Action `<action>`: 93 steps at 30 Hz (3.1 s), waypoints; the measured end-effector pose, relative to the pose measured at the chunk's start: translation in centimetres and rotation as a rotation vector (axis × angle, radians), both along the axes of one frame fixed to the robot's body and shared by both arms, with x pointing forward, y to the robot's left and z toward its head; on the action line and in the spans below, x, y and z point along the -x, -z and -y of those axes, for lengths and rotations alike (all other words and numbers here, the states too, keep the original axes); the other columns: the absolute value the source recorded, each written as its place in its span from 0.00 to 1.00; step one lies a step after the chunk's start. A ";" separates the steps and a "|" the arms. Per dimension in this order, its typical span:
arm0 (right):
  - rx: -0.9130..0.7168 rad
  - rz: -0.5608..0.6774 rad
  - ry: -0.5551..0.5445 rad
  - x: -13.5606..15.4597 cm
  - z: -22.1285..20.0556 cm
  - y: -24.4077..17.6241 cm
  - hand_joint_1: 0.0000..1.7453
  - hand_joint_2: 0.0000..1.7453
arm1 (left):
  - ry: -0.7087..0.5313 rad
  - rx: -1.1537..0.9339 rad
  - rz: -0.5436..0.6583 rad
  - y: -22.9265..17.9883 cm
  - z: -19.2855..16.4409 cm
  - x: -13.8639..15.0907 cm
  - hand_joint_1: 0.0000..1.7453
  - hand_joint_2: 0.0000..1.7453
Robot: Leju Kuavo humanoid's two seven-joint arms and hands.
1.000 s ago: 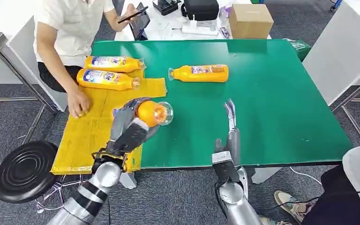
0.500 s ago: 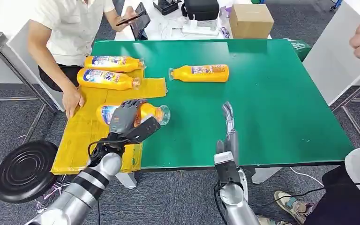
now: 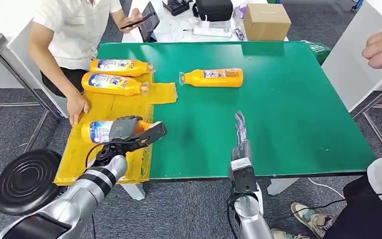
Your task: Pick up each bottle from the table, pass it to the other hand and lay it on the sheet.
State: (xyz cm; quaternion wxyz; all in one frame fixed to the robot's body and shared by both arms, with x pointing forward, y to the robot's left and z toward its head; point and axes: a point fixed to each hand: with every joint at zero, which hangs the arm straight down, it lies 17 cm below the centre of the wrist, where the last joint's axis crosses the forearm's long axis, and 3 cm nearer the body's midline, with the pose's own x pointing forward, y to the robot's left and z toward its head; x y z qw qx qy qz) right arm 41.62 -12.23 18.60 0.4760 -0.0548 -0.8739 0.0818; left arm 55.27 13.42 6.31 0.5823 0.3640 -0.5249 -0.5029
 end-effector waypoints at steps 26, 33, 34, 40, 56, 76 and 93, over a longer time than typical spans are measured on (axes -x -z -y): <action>-0.023 -0.081 -0.035 -0.3 -1.1 2.9 0.00 0.00 | 0.102 0.233 -0.173 2.3 4.2 1.6 0.00 1.00; -0.022 -0.092 -0.033 -0.5 -1.0 3.4 0.00 0.00 | 0.114 0.226 -0.176 2.4 4.7 1.9 0.00 1.00; -0.022 -0.093 -0.033 -0.5 -1.0 3.4 0.00 0.00 | 0.117 0.227 -0.177 2.5 4.8 2.0 0.00 1.00; -0.020 -0.084 -0.021 -0.4 -0.8 3.4 0.00 0.00 | 0.185 0.279 -0.055 0.2 6.7 2.2 0.00 1.00; -0.074 -0.022 0.145 1.3 3.0 2.1 0.00 1.00 | 0.248 1.014 0.261 -12.1 9.9 7.7 0.00 1.00; 0.455 0.026 0.229 1.2 4.0 6.6 0.00 1.00 | 0.115 1.260 0.209 -11.0 8.7 9.6 0.00 1.00; 1.026 -0.034 0.451 -4.6 13.2 9.7 0.00 1.00 | 0.138 0.893 0.446 -12.0 9.9 12.0 0.00 1.00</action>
